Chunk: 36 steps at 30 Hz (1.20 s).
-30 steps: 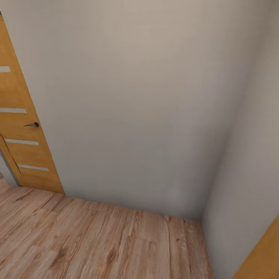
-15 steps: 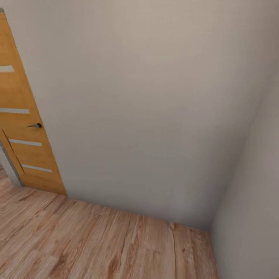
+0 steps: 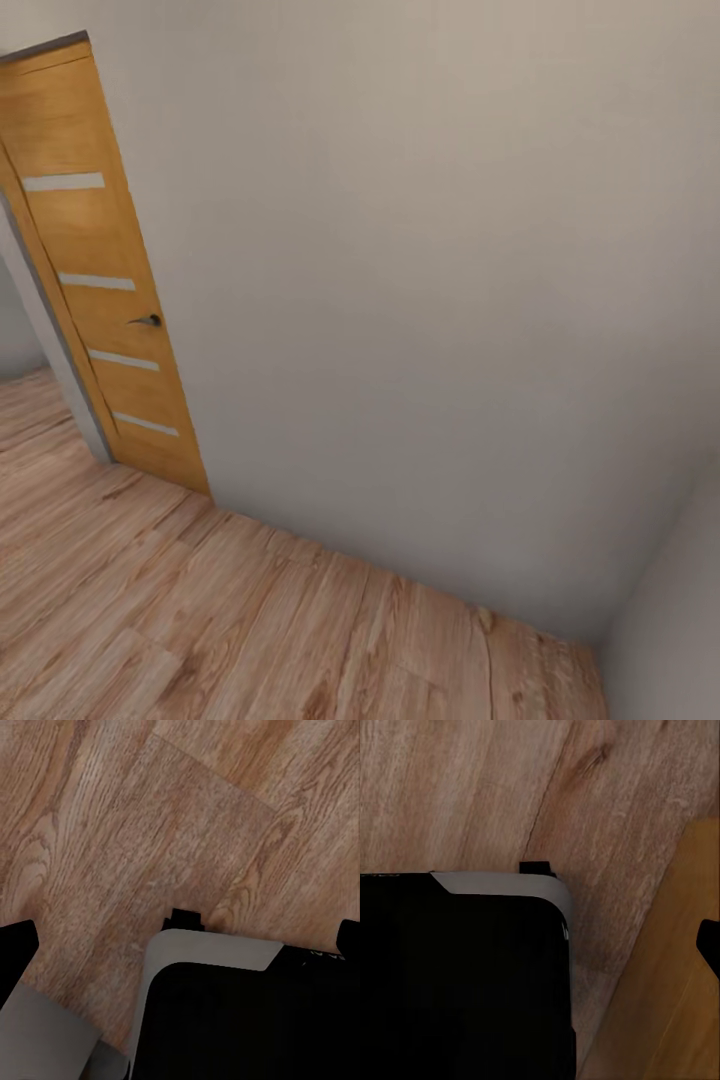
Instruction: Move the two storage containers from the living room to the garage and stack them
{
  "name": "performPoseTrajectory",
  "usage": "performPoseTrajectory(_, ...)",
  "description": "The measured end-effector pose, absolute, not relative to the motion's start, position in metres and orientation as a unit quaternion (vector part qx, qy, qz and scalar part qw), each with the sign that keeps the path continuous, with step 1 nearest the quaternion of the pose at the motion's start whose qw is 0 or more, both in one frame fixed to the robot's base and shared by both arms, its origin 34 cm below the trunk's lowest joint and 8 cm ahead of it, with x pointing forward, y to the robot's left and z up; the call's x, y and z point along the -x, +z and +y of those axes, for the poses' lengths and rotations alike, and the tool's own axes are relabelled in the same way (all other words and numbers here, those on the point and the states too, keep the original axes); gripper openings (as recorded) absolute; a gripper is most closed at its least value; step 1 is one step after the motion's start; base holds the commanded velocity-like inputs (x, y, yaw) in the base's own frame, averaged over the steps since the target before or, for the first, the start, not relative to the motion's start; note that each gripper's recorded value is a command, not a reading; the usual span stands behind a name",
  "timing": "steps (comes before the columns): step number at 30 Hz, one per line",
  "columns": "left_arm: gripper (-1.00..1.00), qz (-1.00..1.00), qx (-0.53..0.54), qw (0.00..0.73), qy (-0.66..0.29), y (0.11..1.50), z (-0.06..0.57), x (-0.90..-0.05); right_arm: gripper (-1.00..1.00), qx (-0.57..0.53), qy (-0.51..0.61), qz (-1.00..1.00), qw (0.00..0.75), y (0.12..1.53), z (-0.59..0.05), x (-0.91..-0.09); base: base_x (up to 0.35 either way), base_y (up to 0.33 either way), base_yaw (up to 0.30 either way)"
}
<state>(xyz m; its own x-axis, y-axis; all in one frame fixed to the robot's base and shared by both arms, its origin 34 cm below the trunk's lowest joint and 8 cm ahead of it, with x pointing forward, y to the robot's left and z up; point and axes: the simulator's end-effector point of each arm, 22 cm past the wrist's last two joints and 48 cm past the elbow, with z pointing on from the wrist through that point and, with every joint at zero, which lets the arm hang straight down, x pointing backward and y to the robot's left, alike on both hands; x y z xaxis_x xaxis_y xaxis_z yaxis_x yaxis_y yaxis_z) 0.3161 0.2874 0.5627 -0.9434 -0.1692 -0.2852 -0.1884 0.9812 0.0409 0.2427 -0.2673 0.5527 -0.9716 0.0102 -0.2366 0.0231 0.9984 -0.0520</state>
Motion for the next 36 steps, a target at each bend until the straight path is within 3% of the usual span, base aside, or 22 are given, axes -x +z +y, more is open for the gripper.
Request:
performPoseTrajectory(24, 1.0, 0.985, 0.091, 0.142, 0.035, 0.5628, 0.2884, -0.3161, 1.0, -0.008, -0.028, 0.992, 0.119, 0.5527, -0.2677, -0.2425, 0.21, 0.0, 0.271)
performPoseTrajectory(36, 1.0, 0.985, 0.091, 0.142, 0.036, 0.5628, 0.2891, -0.3163, 1.0, -0.008, -0.03, 0.993, 0.117, 0.5525, -0.2674, -0.2417, 0.112, 0.0, 0.273)
